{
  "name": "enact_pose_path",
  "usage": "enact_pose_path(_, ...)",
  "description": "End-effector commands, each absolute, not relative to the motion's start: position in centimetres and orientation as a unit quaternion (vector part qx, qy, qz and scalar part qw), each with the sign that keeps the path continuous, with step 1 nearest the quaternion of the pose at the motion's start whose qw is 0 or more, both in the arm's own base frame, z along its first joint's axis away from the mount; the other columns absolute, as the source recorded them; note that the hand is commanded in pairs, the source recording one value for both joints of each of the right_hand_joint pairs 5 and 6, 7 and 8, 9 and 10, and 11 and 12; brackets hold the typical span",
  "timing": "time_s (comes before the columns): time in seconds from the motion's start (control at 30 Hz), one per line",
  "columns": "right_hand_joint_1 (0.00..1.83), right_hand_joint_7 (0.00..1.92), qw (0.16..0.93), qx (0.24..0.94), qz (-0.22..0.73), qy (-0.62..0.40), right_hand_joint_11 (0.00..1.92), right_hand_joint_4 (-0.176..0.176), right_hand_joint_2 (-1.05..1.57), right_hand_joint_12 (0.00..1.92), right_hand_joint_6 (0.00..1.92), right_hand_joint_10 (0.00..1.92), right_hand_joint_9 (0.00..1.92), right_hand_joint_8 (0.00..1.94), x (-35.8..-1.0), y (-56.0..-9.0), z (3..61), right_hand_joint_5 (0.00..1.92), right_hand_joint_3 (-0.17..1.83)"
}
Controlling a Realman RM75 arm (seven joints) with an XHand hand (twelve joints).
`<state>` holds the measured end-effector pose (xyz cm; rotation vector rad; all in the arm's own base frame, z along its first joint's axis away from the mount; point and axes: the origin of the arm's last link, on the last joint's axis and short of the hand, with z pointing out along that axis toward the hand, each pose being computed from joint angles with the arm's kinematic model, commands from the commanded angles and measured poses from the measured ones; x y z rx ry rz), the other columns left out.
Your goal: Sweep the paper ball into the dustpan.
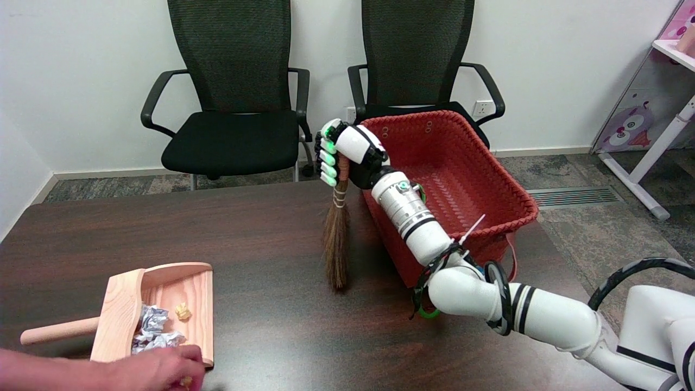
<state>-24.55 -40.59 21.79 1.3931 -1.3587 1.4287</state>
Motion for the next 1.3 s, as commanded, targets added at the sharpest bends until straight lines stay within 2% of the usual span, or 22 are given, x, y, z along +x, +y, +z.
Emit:
enact_pose_path(0.03, 0.76, 1.92, 0.366, 0.507, 0.583, -0.518, 1.92, -0.002, 1.51, 1.92, 1.92, 1.92, 1.92, 1.92, -24.1, -42.3, 23.2, 1.92, 1.83)
enact_pose_path(0.33, 0.76, 1.92, 0.342, 0.509, 0.6, -0.514, 1.92, -0.003, 1.53, 1.92, 1.92, 1.92, 1.92, 1.92, -22.6, -41.7, 23.1, 1.92, 1.83)
enact_pose_path(0.93, 0.76, 1.92, 0.339, 0.508, 0.607, -0.509, 1.92, -0.004, 1.54, 1.92, 1.92, 1.92, 1.92, 1.92, -22.2, -41.3, 24.2, 1.92, 1.83)
enact_pose_path(1.1, 0.76, 1.92, 0.319, 0.529, 0.603, -0.505, 1.92, -0.003, 1.57, 1.92, 1.92, 1.92, 1.92, 1.92, -20.2, -40.6, 24.4, 1.92, 1.83)
enact_pose_path(1.3, 0.77, 1.92, 0.275, 0.591, 0.591, -0.475, 1.92, -0.003, 1.56, 1.92, 1.92, 1.92, 1.92, 1.92, -16.3, -39.0, 23.9, 1.92, 1.83)
